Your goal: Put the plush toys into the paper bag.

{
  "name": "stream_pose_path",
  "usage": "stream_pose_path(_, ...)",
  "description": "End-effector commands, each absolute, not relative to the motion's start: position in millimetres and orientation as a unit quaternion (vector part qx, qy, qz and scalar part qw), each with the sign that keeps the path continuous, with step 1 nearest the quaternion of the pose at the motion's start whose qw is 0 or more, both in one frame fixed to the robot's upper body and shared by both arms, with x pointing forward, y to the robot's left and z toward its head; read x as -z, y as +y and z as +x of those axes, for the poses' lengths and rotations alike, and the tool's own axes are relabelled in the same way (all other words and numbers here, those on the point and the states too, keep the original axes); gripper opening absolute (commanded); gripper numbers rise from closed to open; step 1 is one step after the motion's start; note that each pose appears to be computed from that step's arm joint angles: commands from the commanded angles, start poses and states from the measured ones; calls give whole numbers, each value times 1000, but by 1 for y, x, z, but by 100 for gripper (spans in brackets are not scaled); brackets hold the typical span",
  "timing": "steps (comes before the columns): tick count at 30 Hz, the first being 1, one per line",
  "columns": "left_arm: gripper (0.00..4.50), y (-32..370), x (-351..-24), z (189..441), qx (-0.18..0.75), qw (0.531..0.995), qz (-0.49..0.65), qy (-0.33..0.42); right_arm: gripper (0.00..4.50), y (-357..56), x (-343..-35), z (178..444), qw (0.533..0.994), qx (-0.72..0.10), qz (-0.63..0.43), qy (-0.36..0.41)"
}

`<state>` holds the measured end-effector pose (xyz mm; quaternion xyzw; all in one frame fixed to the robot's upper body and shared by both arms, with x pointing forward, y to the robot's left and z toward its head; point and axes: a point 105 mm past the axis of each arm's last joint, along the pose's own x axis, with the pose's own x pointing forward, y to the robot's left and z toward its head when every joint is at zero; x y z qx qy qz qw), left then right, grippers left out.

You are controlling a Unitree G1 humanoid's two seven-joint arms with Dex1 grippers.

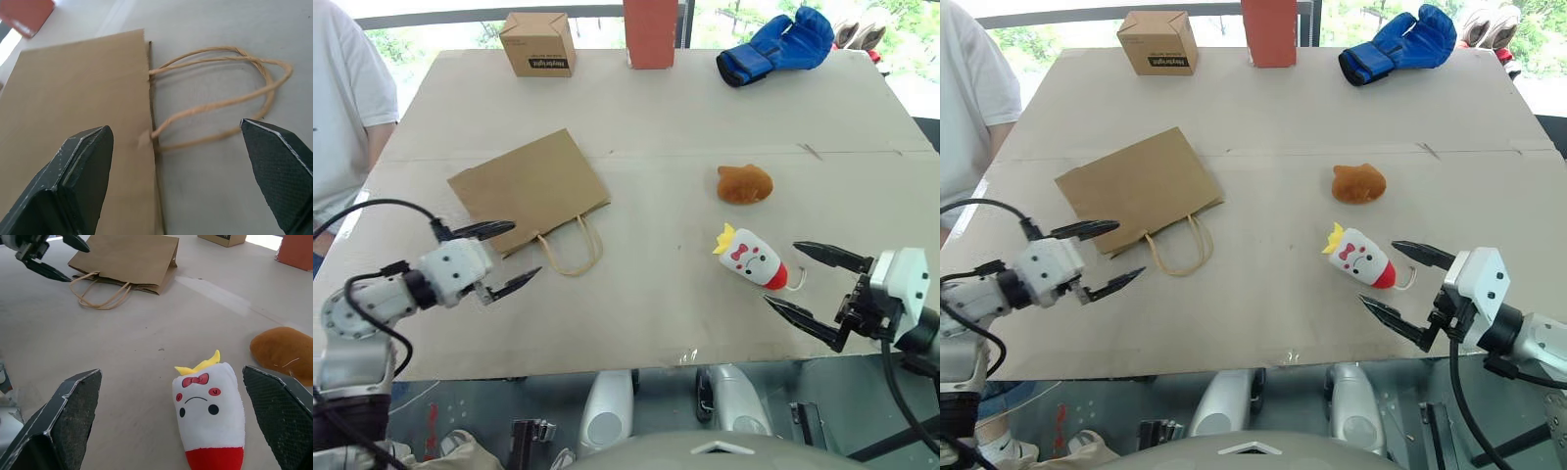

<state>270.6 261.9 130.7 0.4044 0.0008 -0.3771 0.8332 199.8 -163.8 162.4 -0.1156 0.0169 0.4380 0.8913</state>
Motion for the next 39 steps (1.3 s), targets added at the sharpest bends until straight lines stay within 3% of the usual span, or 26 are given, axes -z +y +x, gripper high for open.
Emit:
stream_pose_path(1, 396, 245, -131, 276, 395, 821, 411, -20, 450, -156, -170, 197, 887, -445, -121, -2)
stream_pose_path(4, 272, 232, -128, 278, 415, 819, 395, -25, 450, -156, -170, 200, 894, -425, -143, -8)
stream_pose_path(5, 212, 226, -130, 279, 421, 824, 378, -34, 450, -156, -169, 202, 898, -413, -151, -9)
stream_pose_path(6, 188, 220, -135, 279, 427, 832, 352, -44, 450, -156, -167, 203, 901, -404, -157, -1)
stream_pose_path(7, 117, 215, -140, 279, 430, 845, 314, -50, 425, -153, -167, 204, 903, -406, -143, 2)
stream_pose_path(8, 91, 211, -145, 279, 433, 858, 271, -54, 400, -150, -167, 203, 902, -416, -116, 8)
stream_pose_path(9, 31, 207, -151, 280, 435, 868, 230, -59, 367, -147, -168, 204, 901, -422, -105, 6)
stream_pose_path(10, 0, 204, -157, 280, 438, 876, 193, -61, 316, -143, -170, 205, 899, -427, -96, 2)
stream_pose_path(16, 0, 189, -185, 280, 443, 894, 18, -63, 32, -111, -164, 242, 897, -429, -102, -23)
stream_pose_path(17, 0, 185, -191, 279, 448, 891, -1, -67, 8, -96, -160, 252, 886, -451, -102, -28)
stream_pose_path(22, 0, 152, -210, 263, 498, 863, -46, -68, 8, -28, -160, 291, 842, -529, -90, -58)
stream_pose_path(28, 0, 125, -220, 253, 514, 851, -74, -85, 8, 24, -144, 310, 798, -594, -85, -43)
stream_pose_path(35, 0, 120, -223, 254, 487, 863, -86, -102, 8, 61, -114, 305, 757, -651, -60, -10)
stream_pose_path(39, 0, 128, -231, 260, 440, 884, -92, -127, 8, 76, -75, 305, 764, -639, -81, 37)
